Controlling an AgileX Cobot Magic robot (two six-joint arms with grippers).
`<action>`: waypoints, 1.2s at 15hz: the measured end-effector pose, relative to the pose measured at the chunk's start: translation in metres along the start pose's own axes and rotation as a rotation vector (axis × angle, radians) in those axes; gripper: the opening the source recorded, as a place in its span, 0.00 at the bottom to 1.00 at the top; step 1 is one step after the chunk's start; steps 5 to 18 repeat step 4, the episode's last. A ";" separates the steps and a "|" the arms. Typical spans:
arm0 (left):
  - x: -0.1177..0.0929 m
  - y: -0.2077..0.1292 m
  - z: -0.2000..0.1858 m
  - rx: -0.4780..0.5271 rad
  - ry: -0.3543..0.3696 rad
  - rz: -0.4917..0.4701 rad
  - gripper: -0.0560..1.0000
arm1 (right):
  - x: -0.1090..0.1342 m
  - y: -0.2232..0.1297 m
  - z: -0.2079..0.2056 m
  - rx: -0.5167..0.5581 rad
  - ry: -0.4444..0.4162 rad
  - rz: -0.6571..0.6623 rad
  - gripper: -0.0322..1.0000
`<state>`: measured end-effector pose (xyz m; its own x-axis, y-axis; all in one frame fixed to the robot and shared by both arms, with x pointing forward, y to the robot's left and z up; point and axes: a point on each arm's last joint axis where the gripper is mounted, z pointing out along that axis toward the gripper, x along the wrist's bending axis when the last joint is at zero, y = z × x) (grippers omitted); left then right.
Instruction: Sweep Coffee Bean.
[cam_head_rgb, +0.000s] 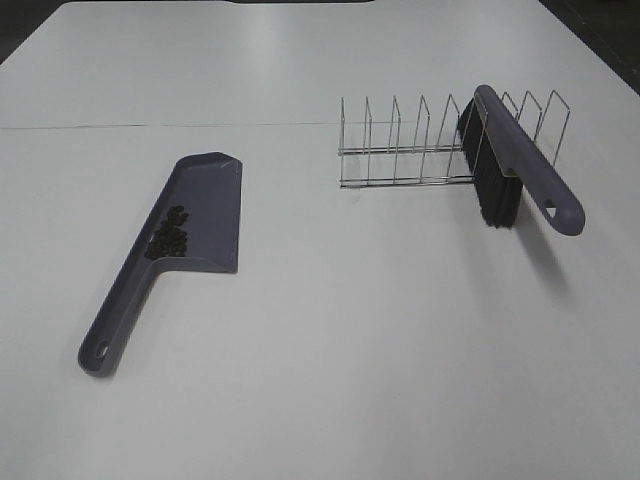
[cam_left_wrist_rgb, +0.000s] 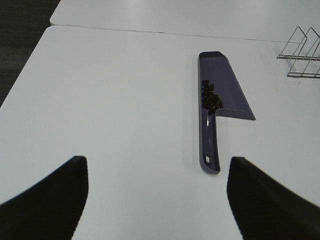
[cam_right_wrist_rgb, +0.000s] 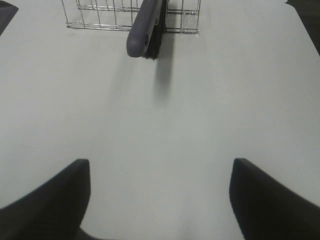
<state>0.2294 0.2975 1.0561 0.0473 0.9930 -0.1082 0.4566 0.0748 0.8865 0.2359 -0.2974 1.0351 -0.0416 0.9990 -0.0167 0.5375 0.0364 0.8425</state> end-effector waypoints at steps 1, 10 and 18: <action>0.000 0.000 0.000 0.000 0.000 0.000 0.72 | 0.000 0.000 0.000 0.000 0.000 0.000 0.69; 0.000 0.000 0.000 0.000 0.000 0.000 0.72 | 0.000 0.000 0.000 0.000 0.000 0.000 0.69; 0.000 0.000 0.000 0.000 0.000 0.000 0.72 | 0.000 0.000 0.000 0.000 0.000 0.000 0.69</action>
